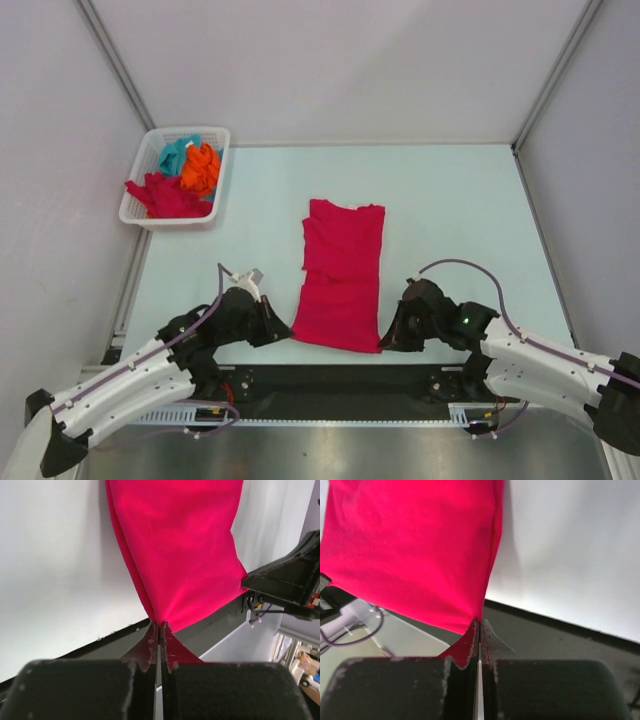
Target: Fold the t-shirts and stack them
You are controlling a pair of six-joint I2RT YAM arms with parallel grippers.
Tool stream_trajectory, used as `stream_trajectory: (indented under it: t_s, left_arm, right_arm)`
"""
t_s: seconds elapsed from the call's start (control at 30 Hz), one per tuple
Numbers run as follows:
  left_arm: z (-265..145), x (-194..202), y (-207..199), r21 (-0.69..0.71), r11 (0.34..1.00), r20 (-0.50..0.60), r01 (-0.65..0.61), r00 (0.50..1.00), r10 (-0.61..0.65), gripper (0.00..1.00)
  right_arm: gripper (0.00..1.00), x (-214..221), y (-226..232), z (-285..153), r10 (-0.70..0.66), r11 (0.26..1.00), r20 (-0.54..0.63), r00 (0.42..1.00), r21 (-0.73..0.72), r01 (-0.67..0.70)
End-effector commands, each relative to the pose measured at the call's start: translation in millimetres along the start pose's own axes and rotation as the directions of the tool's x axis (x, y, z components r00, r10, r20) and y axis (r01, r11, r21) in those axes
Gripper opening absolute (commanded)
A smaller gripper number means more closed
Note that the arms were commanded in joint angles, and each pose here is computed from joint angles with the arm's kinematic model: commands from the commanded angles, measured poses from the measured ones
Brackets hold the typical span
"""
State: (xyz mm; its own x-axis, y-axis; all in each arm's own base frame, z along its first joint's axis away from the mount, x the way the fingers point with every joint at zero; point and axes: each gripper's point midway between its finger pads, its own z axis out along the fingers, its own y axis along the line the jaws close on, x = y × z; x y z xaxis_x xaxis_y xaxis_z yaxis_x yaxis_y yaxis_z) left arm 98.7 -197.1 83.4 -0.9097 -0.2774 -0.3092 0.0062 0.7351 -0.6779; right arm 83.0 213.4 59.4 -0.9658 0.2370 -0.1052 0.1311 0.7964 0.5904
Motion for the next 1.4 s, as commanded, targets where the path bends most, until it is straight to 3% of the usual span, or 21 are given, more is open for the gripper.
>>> stream_trajectory:
  t_s: [0.0,0.3,0.43,0.7,1.0,1.13,1.37]
  left_arm:
    - [-20,-32,-16,-0.061,0.998,0.110,-0.017,0.994,0.024,0.00]
    - [-31,-95,-64,-0.032,0.991,0.250,-0.133,0.958,0.137,0.00]
    - [-35,-136,-78,-0.013,0.984,0.336,-0.176,0.926,0.170,0.00]
    - [-5,-190,-108,0.008,0.973,0.377,-0.231,0.902,0.211,0.00]
    - [22,-260,-124,-0.033,0.971,0.437,-0.236,0.871,0.227,0.00]
    - [38,-273,-118,-0.059,0.975,0.425,-0.216,0.878,0.220,0.00]
    - [68,-273,-99,-0.076,0.981,0.379,-0.178,0.905,0.194,0.00]
  right_arm:
    - [0.00,-20,12,-24,0.041,0.997,0.097,0.994,0.058,-0.047]
    - [0.00,-68,52,-60,0.006,1.000,0.257,0.966,0.008,-0.008]
    - [0.00,-102,59,-74,-0.004,1.000,0.337,0.942,-0.002,0.005]
    - [0.00,-198,85,-94,-0.068,0.995,0.473,0.878,-0.026,0.091]
    - [0.00,-281,93,-70,-0.102,0.992,0.491,0.865,-0.019,0.128]
    - [0.00,-312,104,-60,-0.124,0.987,0.482,0.867,-0.035,0.160]
    - [0.00,-328,91,-19,-0.110,0.991,0.401,0.910,-0.021,0.129]
